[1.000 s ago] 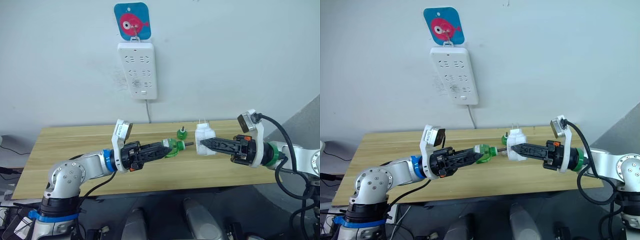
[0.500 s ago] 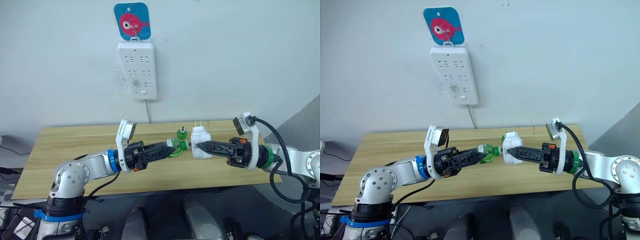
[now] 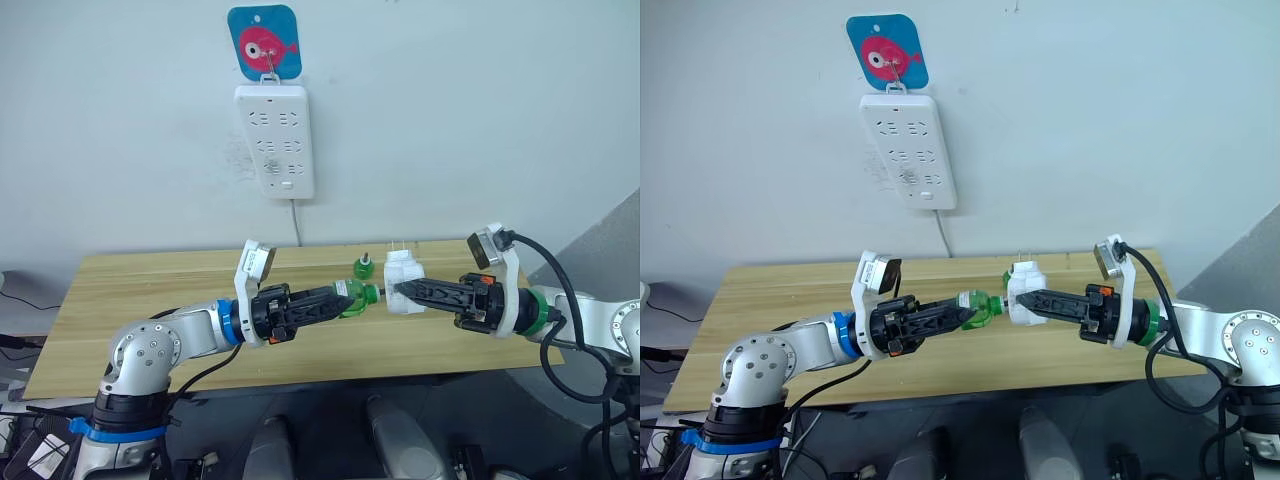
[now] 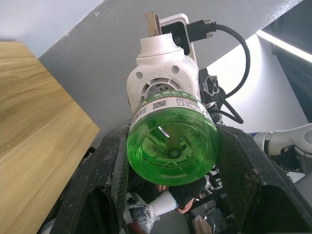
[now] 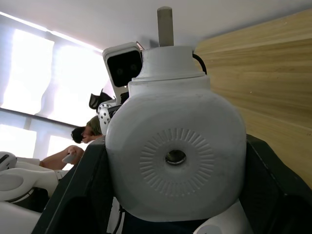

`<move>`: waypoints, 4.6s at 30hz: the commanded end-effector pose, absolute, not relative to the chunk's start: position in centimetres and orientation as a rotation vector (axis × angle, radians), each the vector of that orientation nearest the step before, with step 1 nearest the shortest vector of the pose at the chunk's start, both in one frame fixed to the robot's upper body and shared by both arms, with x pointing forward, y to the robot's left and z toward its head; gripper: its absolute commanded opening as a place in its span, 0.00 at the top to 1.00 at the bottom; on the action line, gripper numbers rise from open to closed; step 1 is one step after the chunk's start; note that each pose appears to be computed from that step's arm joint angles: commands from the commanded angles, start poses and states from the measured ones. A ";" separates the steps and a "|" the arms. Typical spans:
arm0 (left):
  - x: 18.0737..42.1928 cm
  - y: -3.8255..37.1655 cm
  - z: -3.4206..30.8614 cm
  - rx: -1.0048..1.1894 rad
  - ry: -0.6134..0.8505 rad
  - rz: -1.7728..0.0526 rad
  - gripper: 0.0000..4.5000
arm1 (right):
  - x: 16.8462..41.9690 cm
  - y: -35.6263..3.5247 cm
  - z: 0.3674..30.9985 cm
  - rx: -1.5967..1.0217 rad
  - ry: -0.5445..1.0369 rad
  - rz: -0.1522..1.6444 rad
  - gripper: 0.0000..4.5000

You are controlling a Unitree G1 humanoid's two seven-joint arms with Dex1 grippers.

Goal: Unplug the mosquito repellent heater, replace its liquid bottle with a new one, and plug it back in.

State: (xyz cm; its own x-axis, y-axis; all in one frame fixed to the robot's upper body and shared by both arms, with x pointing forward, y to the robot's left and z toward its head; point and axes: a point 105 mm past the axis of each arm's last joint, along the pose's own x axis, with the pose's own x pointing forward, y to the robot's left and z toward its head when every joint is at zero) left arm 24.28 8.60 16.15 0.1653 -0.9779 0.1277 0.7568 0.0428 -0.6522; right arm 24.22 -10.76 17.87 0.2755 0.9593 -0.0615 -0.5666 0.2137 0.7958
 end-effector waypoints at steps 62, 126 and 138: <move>23.7 5.8 16.5 -0.512 0.281 -1.516 0.49 | 20.3 -8.0 19.3 0.601 0.689 1.414 0.03; 23.5 7.0 17.0 -0.572 0.363 -1.547 0.49 | 28.6 -10.8 21.2 0.168 0.193 1.091 1.00; 25.3 7.4 18.6 -0.671 0.308 -1.472 0.49 | 22.1 -8.6 17.8 0.125 0.412 1.396 1.00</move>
